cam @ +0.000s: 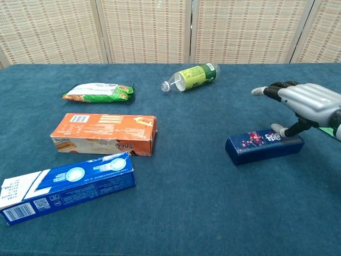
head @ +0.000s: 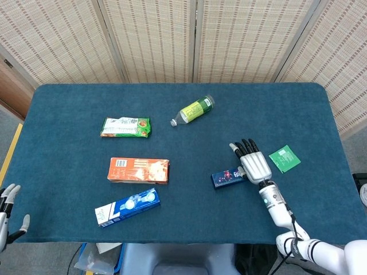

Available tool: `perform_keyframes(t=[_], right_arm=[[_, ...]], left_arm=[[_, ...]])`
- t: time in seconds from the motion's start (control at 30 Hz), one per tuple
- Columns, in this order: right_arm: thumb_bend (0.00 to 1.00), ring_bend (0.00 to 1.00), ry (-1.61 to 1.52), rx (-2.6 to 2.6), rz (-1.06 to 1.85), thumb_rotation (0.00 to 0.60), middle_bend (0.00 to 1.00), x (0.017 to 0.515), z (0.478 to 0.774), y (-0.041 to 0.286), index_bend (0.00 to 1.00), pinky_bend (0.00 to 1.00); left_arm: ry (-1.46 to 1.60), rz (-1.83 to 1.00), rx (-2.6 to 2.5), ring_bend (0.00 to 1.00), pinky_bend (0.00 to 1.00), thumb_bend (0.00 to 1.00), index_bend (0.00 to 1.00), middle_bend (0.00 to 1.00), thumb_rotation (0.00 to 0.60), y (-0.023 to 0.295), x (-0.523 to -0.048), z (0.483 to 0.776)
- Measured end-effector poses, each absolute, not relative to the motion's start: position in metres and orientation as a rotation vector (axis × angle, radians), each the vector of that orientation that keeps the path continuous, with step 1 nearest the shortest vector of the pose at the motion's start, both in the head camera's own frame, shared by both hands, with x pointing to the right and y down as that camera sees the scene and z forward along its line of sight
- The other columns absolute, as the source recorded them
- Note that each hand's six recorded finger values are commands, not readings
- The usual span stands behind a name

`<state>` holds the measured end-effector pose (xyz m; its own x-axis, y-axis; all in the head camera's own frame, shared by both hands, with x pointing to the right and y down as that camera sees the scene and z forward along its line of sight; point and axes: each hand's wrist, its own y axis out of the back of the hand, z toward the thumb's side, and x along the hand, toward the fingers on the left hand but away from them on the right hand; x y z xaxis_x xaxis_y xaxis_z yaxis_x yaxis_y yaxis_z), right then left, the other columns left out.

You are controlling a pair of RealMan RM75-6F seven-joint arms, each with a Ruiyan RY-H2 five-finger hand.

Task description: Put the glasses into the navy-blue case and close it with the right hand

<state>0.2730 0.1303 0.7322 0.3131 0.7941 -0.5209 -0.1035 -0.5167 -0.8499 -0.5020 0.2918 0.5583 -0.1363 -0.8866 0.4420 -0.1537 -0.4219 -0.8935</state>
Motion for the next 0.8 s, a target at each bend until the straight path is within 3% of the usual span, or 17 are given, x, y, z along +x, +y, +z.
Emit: perform_keyframes(t=[0.17, 0.4, 0.8], right_arm=[[0.36, 0.00, -0.649, -1.727, 1.304, 0.600, 0.11, 0.280, 0.715, 0.128, 0.08, 0.01], [0.23, 0.00, -0.596, -1.752, 1.333, 0.600, 0.11, 0.297, 0.694, 0.145, 0.09, 0.01], [0.21, 0.00, -0.445, -1.777, 1.431, 0.600, 0.09, 0.288, 0.727, 0.154, 0.20, 0.01]], left_arm=[[1.175, -1.607, -1.553, 0.00, 0.00, 0.42, 0.07, 0.00, 0.600, 0.289, -0.500, 0.559], [1.160, -1.596, -1.564, 0.00, 0.00, 0.42, 0.07, 0.00, 0.600, 0.286, -0.494, 0.561], [1.158, -1.610, -1.556, 0.00, 0.00, 0.42, 0.07, 0.00, 0.600, 0.288, -0.494, 0.560]])
